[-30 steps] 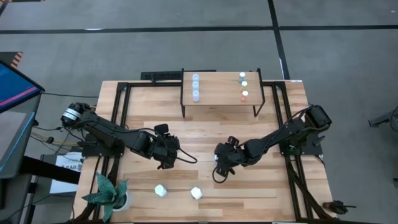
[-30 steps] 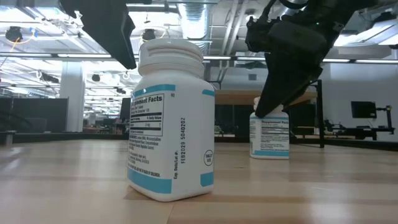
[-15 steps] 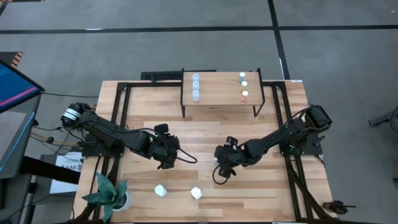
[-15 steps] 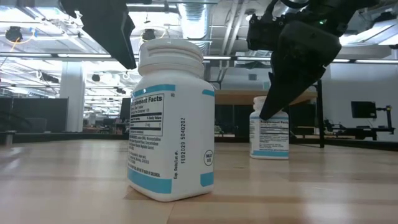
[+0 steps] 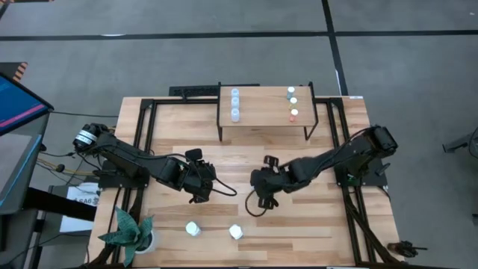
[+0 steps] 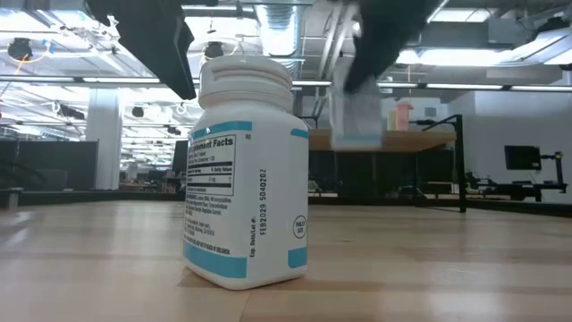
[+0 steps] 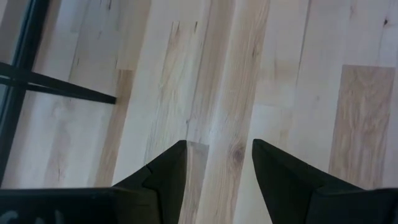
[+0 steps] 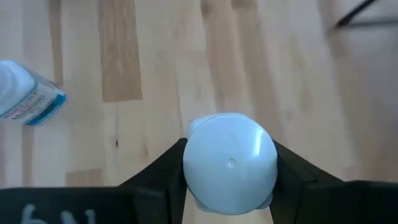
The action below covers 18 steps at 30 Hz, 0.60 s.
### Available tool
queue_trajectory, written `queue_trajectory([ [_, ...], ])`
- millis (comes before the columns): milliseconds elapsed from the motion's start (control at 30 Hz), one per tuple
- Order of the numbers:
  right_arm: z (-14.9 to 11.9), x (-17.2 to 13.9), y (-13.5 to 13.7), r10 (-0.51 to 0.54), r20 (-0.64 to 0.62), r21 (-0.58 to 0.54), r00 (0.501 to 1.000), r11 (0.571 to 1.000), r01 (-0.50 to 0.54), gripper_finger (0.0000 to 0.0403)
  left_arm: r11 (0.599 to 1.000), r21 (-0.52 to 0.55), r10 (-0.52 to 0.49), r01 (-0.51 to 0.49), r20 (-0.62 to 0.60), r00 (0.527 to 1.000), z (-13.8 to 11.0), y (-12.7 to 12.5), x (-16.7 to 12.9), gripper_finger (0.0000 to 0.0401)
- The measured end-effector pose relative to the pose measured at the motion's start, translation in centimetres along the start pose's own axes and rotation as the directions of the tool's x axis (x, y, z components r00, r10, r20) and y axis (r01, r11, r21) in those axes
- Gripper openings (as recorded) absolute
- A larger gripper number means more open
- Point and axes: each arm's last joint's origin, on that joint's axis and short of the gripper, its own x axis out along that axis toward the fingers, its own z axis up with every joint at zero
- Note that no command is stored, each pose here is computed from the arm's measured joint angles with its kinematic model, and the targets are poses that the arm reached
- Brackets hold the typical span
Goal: Pick and place medicine bottles onto shelf by color
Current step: Put the top white big pill bottle on the shelf
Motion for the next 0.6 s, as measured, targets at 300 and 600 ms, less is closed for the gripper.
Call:
queue_trajectory([
  [300,6.4,-6.1,-5.6,-0.068,0.051,-0.142,0.996,0.987,0.075,0.0171,1.0,0.001,0.0,0.0,0.0,1.0,0.0,0.0,0.0,0.0169],
  [600,8.3,-10.0,-16.3,-0.161,0.054,-0.07,0.985,0.984,0.165,0.0171,1.0,0.016,0.0,0.0,0.0,1.0,0.0,0.0,0.0,0.0169],
])
